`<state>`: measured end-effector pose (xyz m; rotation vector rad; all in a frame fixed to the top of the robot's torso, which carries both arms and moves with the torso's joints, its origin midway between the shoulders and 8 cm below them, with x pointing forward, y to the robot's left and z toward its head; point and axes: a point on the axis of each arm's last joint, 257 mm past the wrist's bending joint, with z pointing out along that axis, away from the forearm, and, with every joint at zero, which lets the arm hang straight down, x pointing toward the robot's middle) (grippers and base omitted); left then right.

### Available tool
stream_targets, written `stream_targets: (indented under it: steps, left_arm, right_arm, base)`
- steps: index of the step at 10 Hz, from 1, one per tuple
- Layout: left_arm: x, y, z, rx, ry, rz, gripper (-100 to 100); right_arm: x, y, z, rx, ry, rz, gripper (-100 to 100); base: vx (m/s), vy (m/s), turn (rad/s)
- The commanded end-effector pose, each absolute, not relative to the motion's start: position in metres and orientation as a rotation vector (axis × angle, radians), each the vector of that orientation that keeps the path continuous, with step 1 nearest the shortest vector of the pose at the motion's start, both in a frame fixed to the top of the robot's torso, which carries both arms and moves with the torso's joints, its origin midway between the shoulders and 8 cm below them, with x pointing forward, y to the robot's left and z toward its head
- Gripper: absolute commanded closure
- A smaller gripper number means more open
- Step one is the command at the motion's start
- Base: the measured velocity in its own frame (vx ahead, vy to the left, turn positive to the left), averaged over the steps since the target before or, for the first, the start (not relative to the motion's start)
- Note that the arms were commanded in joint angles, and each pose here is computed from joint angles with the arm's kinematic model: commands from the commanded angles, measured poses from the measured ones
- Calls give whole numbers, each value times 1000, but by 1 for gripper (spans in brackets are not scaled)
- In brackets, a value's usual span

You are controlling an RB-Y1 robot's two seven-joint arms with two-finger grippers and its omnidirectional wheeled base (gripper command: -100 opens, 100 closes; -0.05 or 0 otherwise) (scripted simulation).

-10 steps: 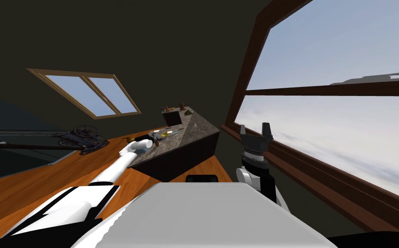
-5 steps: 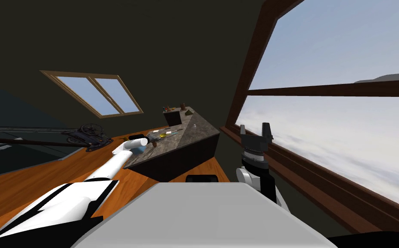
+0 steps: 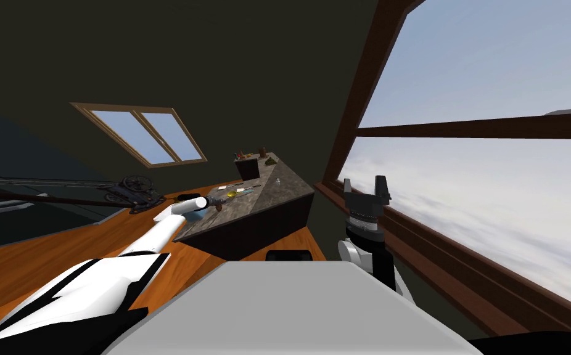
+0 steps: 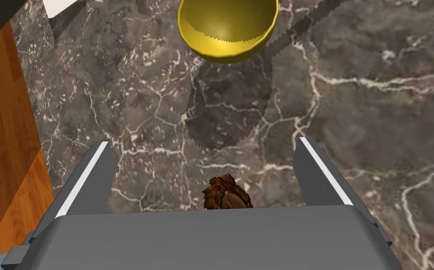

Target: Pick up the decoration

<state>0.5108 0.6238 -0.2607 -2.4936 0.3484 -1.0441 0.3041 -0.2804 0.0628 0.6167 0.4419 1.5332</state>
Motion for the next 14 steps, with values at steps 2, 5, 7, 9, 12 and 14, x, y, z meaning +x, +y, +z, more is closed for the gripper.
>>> stream_targets:
  steps: [2, 5, 7, 9, 12, 14]
  left_arm:
    - [500, 635, -270, -2537, 279, -1014, -100]
    - [487, 650, -274, -2632, 104, -1001, -100]
    - [474, 660, -282, -2681, -2, -975, -100]
    - [462, 668, -289, -2722, -103, -950, -100]
    - [446, 677, -295, -2778, -261, -928, -100]
    - [435, 683, -297, -2812, -378, -915, -100]
  right_arm:
    - [304, -280, 63, 617, 442, 1533, 0]
    - [304, -280, 63, 617, 442, 1533, 0]
    - [304, -280, 63, 617, 442, 1533, 0]
    - [304, -280, 63, 617, 442, 1533, 0]
    - [304, -280, 63, 617, 442, 1533, 0]
    - [304, -280, 63, 617, 442, 1533, 0]
  base:
    - [39, -45, 14]
    - [42, -43, 62]
    - [51, -75, 53]
    - [44, -60, 48]
    - [52, -55, 58]
    - [51, -62, 57]
